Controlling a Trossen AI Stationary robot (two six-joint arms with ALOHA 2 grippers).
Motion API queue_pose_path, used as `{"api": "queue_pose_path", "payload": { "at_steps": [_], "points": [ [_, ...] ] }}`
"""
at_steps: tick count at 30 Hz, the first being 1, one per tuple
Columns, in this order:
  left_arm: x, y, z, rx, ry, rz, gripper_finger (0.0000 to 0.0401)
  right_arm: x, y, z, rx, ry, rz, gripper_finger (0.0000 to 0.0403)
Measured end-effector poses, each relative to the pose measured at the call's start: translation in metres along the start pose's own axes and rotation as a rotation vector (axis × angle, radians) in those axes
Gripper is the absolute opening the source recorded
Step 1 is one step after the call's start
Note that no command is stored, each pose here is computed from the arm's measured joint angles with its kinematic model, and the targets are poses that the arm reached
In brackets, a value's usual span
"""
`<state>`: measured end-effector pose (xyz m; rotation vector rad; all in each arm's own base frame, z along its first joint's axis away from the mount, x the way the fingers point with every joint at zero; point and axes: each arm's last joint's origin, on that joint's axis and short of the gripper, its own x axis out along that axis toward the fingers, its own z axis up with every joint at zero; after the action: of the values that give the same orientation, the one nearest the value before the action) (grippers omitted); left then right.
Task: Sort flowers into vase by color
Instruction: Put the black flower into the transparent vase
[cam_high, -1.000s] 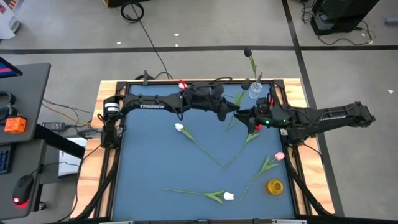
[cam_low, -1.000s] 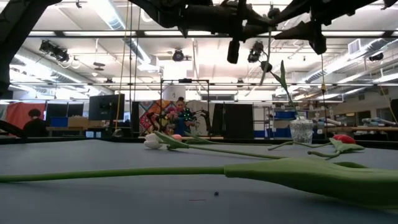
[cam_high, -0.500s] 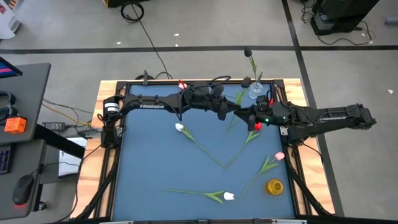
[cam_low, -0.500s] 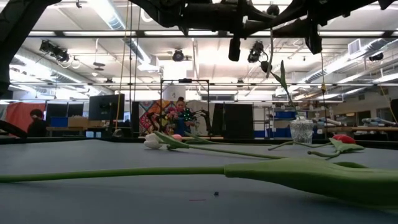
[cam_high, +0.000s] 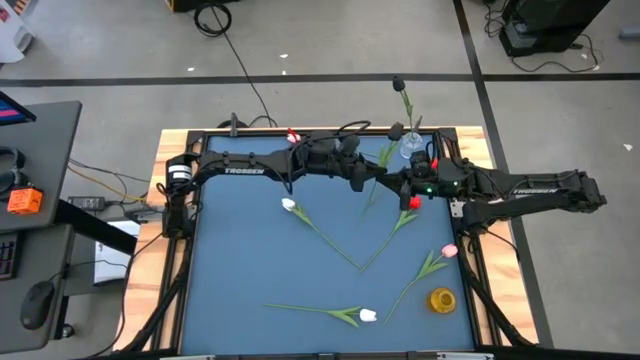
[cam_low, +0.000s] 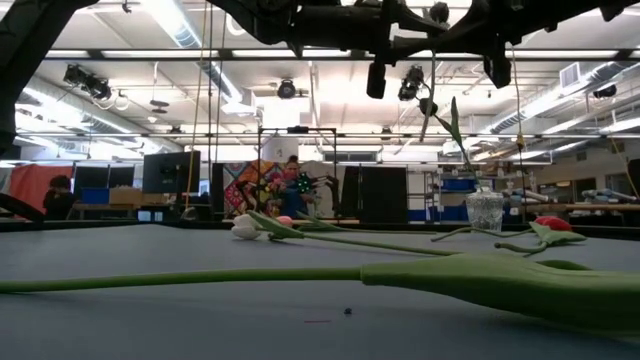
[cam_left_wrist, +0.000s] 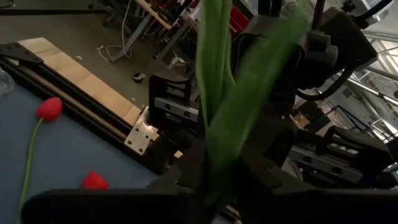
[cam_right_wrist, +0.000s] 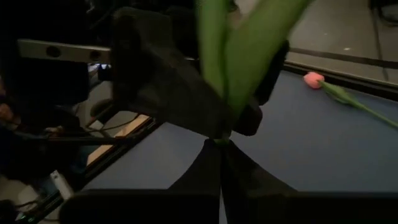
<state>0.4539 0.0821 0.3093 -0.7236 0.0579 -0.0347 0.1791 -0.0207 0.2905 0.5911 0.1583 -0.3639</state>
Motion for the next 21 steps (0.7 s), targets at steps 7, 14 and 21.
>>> {"api": "queue_pose_path", "payload": {
  "at_steps": [7, 14, 21],
  "points": [
    [-0.004, 0.010, 0.009, -0.019, 0.018, -0.020, 0.0177, -0.004, -0.005, 0.002, -0.002, -0.079, -0.127, 0.0002],
    [-0.009, 0.021, 0.015, -0.049, 0.093, -0.062, 0.0235, -0.019, -0.014, 0.004, -0.031, -0.170, -0.329, 0.0001],
    [-0.013, 0.030, 0.016, -0.036, 0.136, -0.010, 0.0231, -0.027, -0.024, 0.006, -0.068, -0.207, -0.466, 0.0000]
  ]
}}
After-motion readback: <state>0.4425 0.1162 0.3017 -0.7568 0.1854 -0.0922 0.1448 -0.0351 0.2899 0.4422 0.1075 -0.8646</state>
